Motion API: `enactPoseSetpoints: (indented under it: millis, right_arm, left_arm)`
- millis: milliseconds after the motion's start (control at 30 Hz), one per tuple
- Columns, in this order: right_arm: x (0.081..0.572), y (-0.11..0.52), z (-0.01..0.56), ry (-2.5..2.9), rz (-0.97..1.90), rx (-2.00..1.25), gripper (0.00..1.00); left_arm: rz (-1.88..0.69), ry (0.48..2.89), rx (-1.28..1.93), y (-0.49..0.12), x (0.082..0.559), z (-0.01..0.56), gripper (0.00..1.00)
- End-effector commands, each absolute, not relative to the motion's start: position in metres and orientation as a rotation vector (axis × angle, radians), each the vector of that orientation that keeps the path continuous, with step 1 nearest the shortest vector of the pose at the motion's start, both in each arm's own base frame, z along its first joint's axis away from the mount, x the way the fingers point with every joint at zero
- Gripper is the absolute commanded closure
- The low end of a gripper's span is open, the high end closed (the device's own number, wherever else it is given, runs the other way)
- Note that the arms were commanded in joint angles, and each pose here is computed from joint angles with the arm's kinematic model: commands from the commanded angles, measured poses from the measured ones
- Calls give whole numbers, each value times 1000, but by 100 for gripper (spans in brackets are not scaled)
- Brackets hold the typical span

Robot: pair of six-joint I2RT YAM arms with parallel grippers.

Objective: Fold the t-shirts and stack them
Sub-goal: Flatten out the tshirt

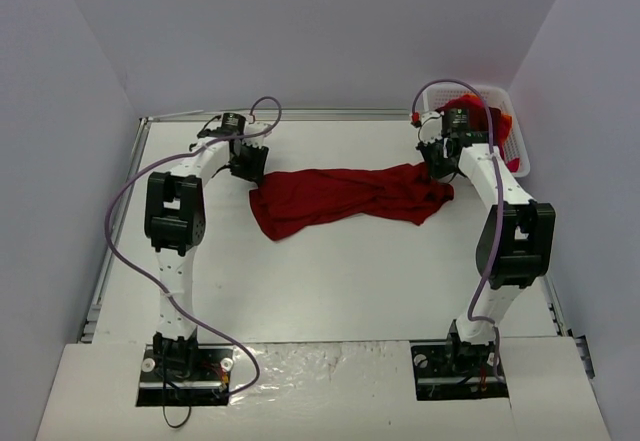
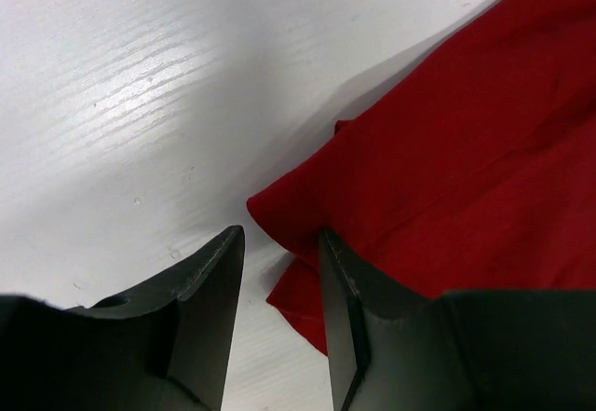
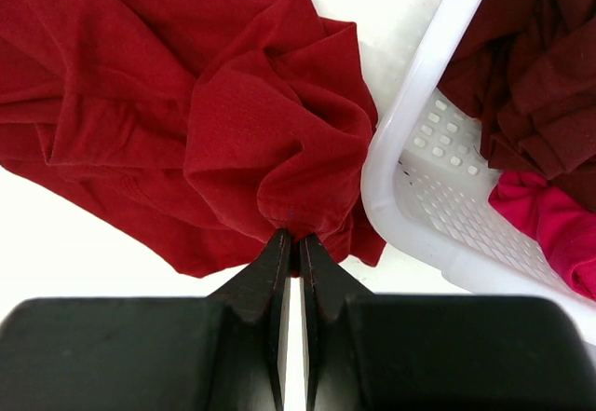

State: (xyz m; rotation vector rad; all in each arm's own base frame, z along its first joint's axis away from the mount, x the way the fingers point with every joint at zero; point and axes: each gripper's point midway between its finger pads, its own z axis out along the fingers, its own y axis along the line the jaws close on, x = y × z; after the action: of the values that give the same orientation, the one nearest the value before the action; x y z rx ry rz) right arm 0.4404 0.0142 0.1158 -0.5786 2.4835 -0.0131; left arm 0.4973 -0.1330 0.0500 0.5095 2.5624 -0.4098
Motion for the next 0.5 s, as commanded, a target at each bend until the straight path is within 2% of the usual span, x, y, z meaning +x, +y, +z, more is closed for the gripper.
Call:
enactPoseSetpoints:
  millis: [0, 367, 467]
  right_arm:
    - [437, 13, 110, 2503, -30, -601, 100]
    - [437, 12, 103, 2520, -51, -610, 100]
    - [436, 12, 100, 2527, -54, -613, 100]
  left_arm:
    - [-362, 2545, 520, -132, 506, 64, 64]
    - [-452, 2557, 553, -148, 502, 55, 65]
    - [-464, 2557, 563, -152, 501, 54, 78]
